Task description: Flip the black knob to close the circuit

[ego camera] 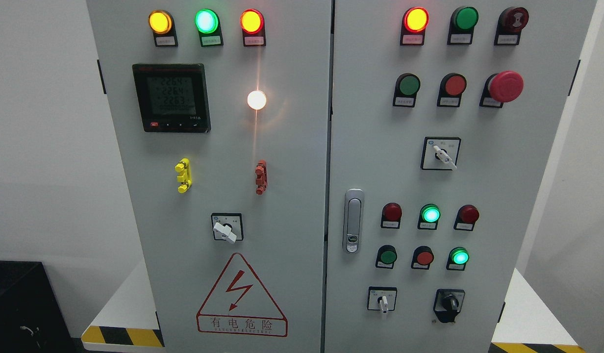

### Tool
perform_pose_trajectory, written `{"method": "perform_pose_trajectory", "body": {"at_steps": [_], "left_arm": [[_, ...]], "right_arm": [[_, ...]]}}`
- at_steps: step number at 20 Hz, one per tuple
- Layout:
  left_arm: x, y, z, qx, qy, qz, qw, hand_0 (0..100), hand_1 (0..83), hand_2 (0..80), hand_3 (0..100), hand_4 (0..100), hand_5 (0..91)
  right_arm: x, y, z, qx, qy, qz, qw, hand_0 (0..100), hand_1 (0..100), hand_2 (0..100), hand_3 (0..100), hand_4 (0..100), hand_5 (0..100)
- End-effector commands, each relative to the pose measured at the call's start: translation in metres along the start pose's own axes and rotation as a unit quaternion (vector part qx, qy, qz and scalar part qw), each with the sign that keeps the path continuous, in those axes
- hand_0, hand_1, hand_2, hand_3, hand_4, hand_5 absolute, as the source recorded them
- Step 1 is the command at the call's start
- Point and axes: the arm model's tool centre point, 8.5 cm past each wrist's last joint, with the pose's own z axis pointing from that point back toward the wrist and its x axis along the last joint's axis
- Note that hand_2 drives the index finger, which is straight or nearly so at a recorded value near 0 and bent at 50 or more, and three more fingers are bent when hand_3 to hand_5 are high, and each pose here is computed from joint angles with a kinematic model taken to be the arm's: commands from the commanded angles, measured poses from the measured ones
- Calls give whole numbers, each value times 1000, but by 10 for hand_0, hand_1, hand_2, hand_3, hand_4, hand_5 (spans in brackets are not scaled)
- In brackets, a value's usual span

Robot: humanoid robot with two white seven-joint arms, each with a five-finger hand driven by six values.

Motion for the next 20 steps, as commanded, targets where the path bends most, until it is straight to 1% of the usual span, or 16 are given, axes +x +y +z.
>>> {"method": "perform_pose_trajectory", "body": {"at_steps": [1, 3, 4, 6, 7, 9, 11, 13, 16, 20], "left_arm": [[-5, -2, 0, -2, -3, 2, 1000, 120, 556, 0, 0, 0, 0], [-5, -2, 0, -2, -3, 2, 1000, 120, 556, 0, 0, 0, 0], [-5, -2, 0, -2, -3, 2, 1000, 120, 556, 0, 0, 0, 0], [-5, -1, 0, -2, -3, 2, 1000, 120, 556, 0, 0, 0, 0], [-5, -2, 0, -2, -3, 2, 1000, 120, 556, 0, 0, 0, 0], [-5, -2, 0, -2, -3, 2, 1000, 120, 556, 0, 0, 0, 0], [-5, -2, 0, -2, -3, 2, 1000, 120, 556, 0, 0, 0, 0], [-5, -1, 0, -1, -3, 2, 1000, 120, 556, 0, 0, 0, 0], [-5, -2, 0, -2, -3, 2, 1000, 120, 556, 0, 0, 0, 0], [-5, -2, 0, -2, -3, 2, 1000, 120, 556, 0, 0, 0, 0]], "right_arm": [[75, -13, 7, -47, -119, 89, 988, 0, 71, 640, 787, 683, 537], [88, -16, 12, -68, -143, 121, 980, 0, 71, 650, 797, 690, 549], [95, -18, 16, -80, -156, 139, 974, 0, 69, 743, 874, 737, 665], [109, -21, 23, -105, -182, 178, 961, 0, 74, 777, 901, 758, 693], [117, -23, 27, -117, -195, 197, 954, 0, 80, 815, 938, 810, 734], [130, -28, 36, -140, -220, 228, 938, 0, 85, 847, 962, 828, 766], [146, -32, 44, -160, -242, 254, 923, 0, 88, 869, 979, 846, 793], [160, -35, 52, -187, -264, 277, 905, 0, 98, 902, 1000, 871, 831], [181, -40, 67, -217, -293, 311, 878, 0, 106, 937, 1000, 896, 874], [206, -47, 90, -254, -326, 334, 847, 0, 112, 953, 1000, 912, 892]]}}
